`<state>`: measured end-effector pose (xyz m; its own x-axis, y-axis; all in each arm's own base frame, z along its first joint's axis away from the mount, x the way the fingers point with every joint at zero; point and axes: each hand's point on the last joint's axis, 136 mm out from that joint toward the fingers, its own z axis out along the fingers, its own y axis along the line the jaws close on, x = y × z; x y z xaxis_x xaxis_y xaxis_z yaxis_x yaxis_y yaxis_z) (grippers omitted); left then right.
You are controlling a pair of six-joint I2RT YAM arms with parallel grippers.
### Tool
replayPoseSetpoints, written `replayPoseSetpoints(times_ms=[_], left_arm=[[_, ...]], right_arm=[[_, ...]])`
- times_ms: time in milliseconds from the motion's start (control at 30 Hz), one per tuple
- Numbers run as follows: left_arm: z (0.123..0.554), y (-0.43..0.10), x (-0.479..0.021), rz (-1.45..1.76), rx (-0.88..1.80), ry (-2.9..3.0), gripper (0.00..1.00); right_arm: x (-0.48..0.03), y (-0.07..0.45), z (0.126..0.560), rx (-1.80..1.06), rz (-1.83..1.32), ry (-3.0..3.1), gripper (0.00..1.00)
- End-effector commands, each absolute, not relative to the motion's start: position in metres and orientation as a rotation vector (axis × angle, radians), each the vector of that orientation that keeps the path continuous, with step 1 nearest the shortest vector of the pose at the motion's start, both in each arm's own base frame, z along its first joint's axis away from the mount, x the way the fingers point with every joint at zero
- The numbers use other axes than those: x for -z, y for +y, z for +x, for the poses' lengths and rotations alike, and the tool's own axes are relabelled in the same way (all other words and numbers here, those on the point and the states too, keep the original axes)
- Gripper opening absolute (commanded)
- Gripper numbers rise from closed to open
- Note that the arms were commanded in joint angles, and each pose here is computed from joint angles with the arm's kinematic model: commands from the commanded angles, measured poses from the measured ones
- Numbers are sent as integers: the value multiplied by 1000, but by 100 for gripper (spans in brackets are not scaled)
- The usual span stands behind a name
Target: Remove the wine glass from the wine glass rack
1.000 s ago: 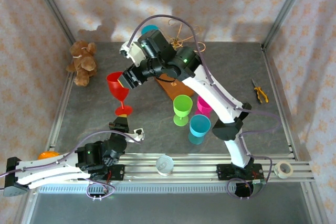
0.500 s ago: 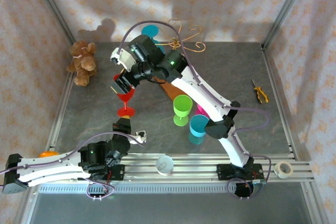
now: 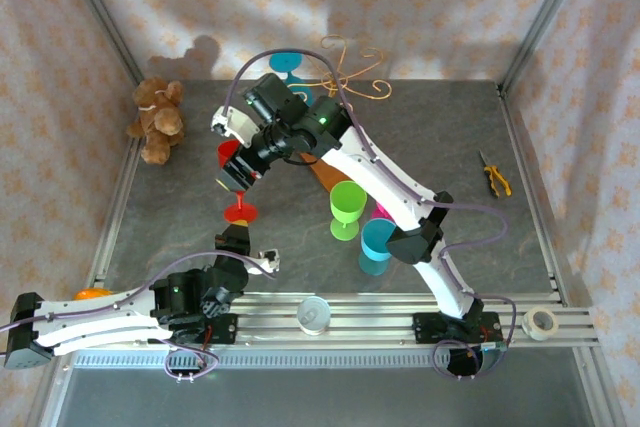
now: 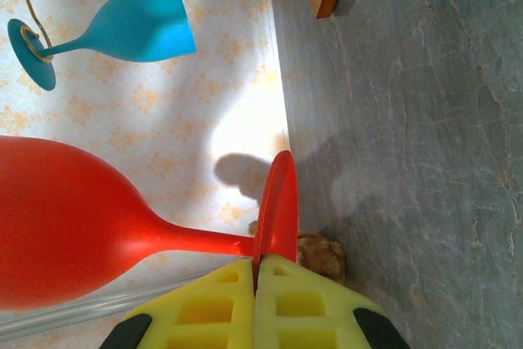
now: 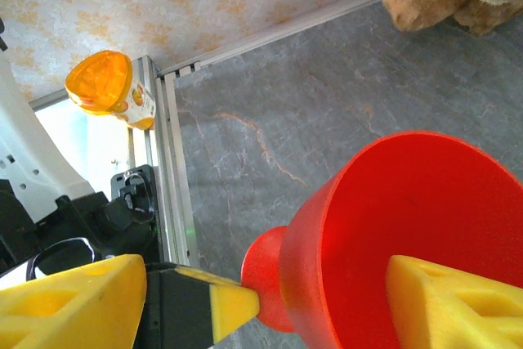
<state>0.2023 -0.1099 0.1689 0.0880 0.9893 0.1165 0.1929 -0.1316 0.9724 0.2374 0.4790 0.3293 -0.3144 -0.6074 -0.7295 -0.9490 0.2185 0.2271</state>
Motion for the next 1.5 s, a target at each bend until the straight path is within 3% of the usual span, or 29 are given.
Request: replayPoseSetpoints(times_ms=[0, 300, 733, 1067, 1233, 1467], left_arm=[[202, -106, -173, 1453, -1164, 1238, 0], [200, -102, -173, 1440, -1148, 1247, 0], [201, -102, -175, 1436, -1153, 1244, 0], [201, -103, -176, 1432, -1153, 1242, 0], [201, -102, -176, 1432, -1150, 1244, 0], [200, -98, -172, 1444, -1154, 1251, 2]], right_arm=[[-328, 471, 223, -926, -1500, 2016, 75], [-313, 459, 214, -901, -1562, 2081, 57], [-289, 452, 204, -890, -1627, 2170, 48], [-285, 449, 194, -923, -1653, 2200, 23], [-290, 450, 193, -939, -1651, 2178, 0], [-307, 450, 193, -954, -1614, 2135, 0]])
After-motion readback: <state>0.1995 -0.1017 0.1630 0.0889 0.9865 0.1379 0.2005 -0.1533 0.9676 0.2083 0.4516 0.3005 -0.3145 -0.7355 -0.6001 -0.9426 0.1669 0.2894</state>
